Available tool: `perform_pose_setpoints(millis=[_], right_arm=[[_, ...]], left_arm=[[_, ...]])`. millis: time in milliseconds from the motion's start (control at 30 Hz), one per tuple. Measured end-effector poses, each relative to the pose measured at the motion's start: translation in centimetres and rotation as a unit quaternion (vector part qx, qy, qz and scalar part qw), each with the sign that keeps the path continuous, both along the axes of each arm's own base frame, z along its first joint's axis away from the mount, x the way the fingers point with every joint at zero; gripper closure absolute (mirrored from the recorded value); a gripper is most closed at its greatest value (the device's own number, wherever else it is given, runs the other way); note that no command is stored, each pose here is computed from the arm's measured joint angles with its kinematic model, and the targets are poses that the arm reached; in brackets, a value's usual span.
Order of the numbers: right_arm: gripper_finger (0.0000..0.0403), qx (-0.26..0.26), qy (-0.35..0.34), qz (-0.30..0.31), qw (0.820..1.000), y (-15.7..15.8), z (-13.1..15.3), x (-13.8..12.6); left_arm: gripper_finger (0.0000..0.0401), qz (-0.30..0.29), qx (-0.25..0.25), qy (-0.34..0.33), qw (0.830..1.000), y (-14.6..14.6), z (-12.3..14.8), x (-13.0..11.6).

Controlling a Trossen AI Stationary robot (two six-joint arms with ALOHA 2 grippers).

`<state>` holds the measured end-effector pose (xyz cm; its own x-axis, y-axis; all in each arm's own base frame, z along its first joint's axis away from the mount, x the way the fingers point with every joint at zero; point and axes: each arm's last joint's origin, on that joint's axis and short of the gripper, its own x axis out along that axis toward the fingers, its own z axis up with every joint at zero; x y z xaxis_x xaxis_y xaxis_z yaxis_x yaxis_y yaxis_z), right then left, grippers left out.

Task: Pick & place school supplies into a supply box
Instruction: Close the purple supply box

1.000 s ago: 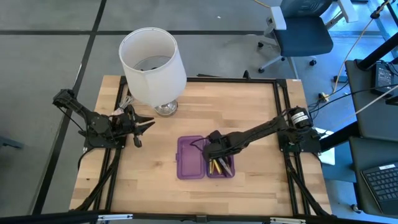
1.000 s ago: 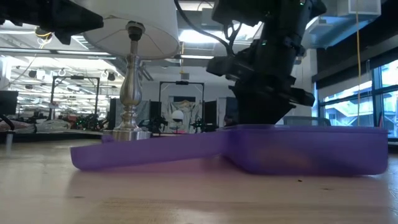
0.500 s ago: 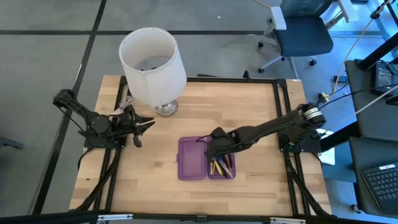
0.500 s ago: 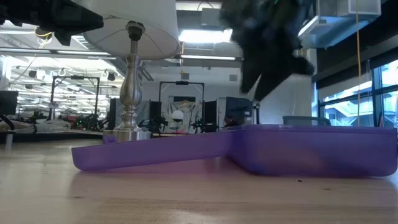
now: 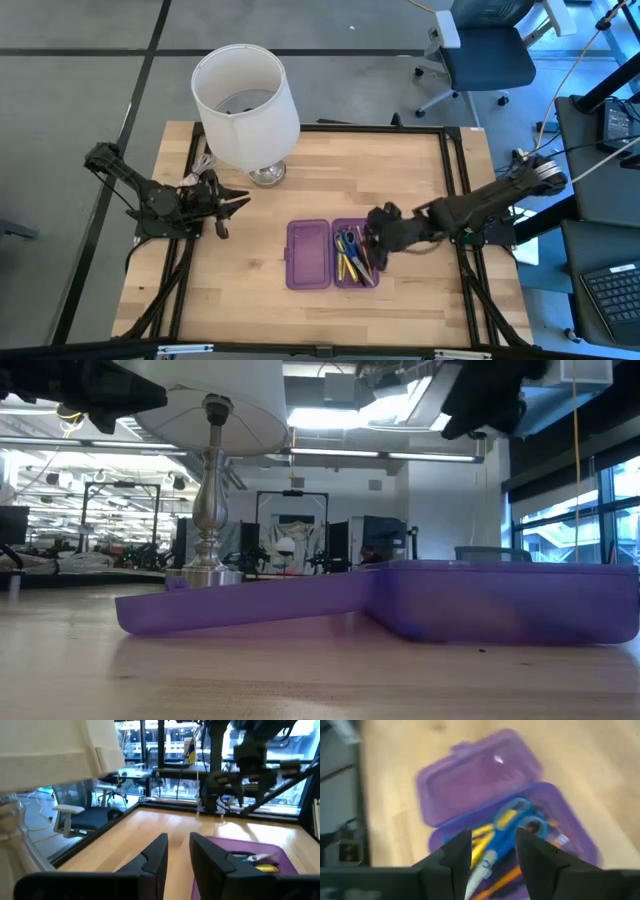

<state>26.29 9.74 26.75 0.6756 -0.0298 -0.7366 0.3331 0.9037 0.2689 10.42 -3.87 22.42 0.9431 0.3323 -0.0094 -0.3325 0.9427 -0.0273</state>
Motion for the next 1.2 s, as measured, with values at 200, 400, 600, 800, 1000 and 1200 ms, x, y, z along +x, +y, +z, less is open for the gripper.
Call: perform_pose_setpoints(millis=[200,400,600,800,1000,1200], right_arm=[[0.0249,-0.048,-0.1,0.078,0.991,-1.8,-3.1,-3.0],[0.0249,-0.094,-0.183,0.088,0.975,-6.0,-3.7,-6.9],[0.0249,-0.059,-0.223,0.112,0.967,-7.9,-5.7,-9.7],[0.0249,0.021,-0.196,0.167,0.966,-7.6,-8.6,-11.2],[0.0249,0.088,-0.149,0.205,0.963,-7.0,-11.3,-12.2],[0.0249,0.087,-0.133,0.214,0.964,-6.8,-12.4,-12.6]], left_arm=[[0.0326,-0.002,-0.017,0.004,1.0,0.0,-0.3,0.0],[0.0326,-0.044,-0.069,0.028,0.996,-0.9,-1.3,1.1],[0.0326,-0.029,-0.115,0.054,0.991,-2.8,-3.4,4.2],[0.0326,-0.005,-0.135,0.102,0.986,-4.8,-5.4,7.4],[0.0326,-0.029,-0.176,0.153,0.972,-6.9,-6.1,10.0],[0.0326,0.003,-0.225,0.206,0.952,-8.3,-6.4,10.7]])
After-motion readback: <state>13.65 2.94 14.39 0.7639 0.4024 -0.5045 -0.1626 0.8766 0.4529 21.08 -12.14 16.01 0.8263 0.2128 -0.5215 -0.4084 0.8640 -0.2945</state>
